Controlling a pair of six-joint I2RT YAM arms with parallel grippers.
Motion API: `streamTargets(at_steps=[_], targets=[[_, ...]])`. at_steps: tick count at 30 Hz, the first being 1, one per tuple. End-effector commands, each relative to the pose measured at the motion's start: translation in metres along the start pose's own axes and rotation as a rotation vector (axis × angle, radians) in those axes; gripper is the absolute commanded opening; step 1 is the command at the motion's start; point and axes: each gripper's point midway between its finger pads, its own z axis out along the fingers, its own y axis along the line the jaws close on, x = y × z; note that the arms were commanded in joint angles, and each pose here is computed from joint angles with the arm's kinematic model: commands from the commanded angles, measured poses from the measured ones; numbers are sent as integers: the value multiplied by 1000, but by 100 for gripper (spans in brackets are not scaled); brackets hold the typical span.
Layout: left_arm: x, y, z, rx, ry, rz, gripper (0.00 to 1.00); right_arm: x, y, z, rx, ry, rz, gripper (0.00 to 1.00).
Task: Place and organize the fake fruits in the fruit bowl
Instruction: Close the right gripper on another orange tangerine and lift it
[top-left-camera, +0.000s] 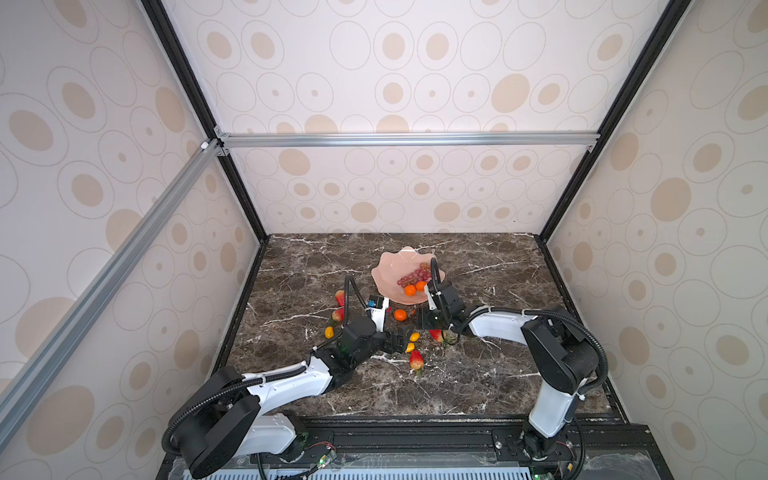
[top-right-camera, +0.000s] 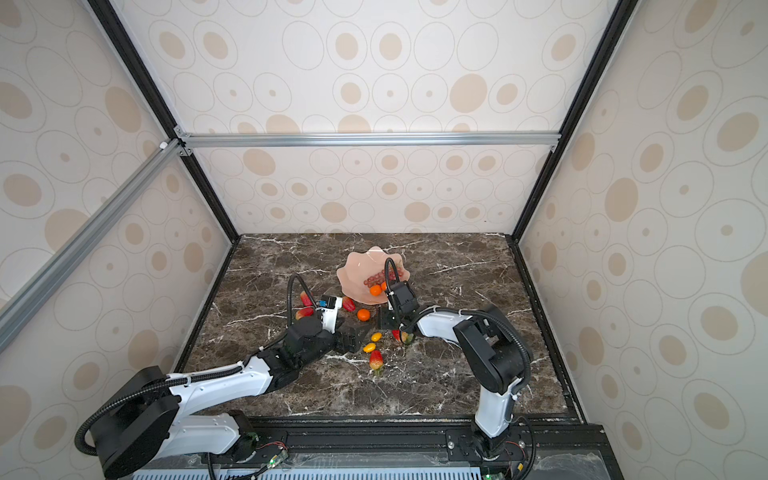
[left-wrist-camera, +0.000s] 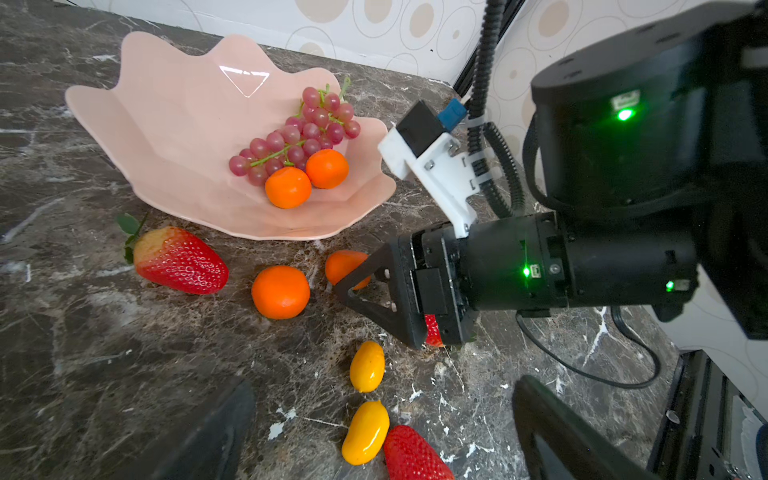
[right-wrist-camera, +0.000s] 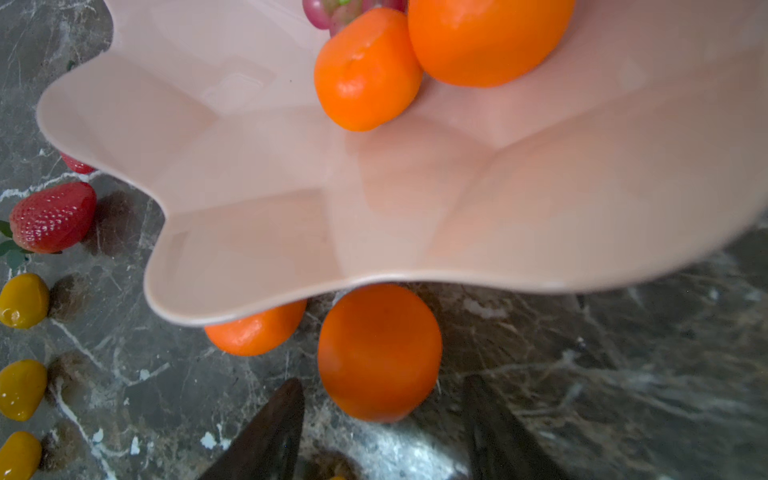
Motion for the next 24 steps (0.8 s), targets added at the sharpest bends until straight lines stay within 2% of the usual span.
streamTargets(at_steps=[1,15,24], targets=[[-9,-5,-3,5,-28,0,98,-4,5,6,-6,-2,10,63],[-12,9,-9,-62,-56,1,98,5,-4,24,30,40,7,62],[-8,14,-7,-87,-44,-11,98,12,-13,25,72,64,23,57]])
